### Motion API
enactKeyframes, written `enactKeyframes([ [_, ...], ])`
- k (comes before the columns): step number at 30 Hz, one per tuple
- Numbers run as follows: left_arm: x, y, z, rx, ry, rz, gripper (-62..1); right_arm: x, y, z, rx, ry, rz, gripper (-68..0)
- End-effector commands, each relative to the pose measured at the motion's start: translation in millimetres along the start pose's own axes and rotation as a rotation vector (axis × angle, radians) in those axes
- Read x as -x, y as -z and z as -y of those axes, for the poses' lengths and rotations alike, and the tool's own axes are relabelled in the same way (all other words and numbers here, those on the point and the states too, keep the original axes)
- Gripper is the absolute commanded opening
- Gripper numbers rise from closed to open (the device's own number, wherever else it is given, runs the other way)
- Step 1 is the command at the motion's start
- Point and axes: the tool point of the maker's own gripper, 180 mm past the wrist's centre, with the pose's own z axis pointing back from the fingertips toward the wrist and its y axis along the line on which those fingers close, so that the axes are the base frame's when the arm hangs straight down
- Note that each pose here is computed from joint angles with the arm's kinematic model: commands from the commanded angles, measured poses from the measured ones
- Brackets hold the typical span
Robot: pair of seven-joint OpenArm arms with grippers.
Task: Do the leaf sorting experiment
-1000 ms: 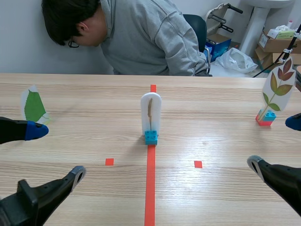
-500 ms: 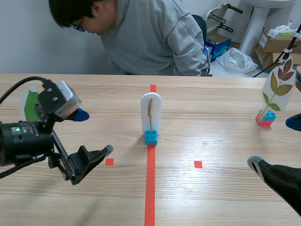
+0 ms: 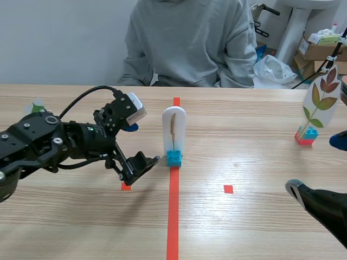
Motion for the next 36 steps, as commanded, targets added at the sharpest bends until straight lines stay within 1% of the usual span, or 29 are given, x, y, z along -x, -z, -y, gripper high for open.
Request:
enactKeyframes([
  [1,-21.9,5.9,-2.3,-0.004,0.023,0.051,1.4,-6.3,-0.1,1.8,-0.001,-0.015,0.021,-6.7],
  [3,-25.9,14.5,-0.6,0.003,0.022,0.049,1.4,-6.2,-0.1,1.9,-0.001,-0.016,0.021,-6.7],
  [8,-35.4,30.3,10.4,0.029,-0.006,0.064,1.4,-4.4,-0.1,2.6,0.003,-0.025,0.011,-6.7],
  [10,-39.3,34.5,13.9,0.034,-0.006,0.069,1.4,-4.0,-0.1,2.7,0.004,-0.027,0.008,-6.7],
  [16,-45.4,41.1,23.4,0.048,-0.007,0.078,1.4,-4.0,-0.1,2.7,0.004,-0.027,0.009,-6.7],
  [20,-46.3,41.6,24.2,0.05,-0.008,0.08,1.4,-4.0,-0.1,2.7,0.004,-0.027,0.009,-6.7],
  [21,-46.3,41.6,24.1,0.049,-0.008,0.08,-0.8,-4.0,-0.1,2.7,0.004,-0.027,0.009,-6.7],
  [25,-46.5,41.7,23.6,0.047,-0.008,0.08,-19.4,-4.0,-0.1,2.7,0.004,-0.027,0.009,-6.7],
  [26,-46.5,41.7,23.6,0.047,-0.008,0.08,-22.9,-4.0,-0.1,2.7,0.004,-0.027,0.009,-6.7],
  [27,-46.5,41.7,23.6,0.047,-0.008,0.08,-25.3,-4.0,-0.1,2.7,0.004,-0.027,0.009,-6.7],
  [31,-48.6,42.0,24.3,0.048,-0.009,0.09,-30.0,-4.1,-0.1,2.7,0.004,-0.027,0.009,-6.7],
  [36,-52.2,43.8,27.1,0.052,-0.013,0.097,-37.9,-4.1,-0.1,2.7,0.004,-0.027,0.009,-6.7],
])
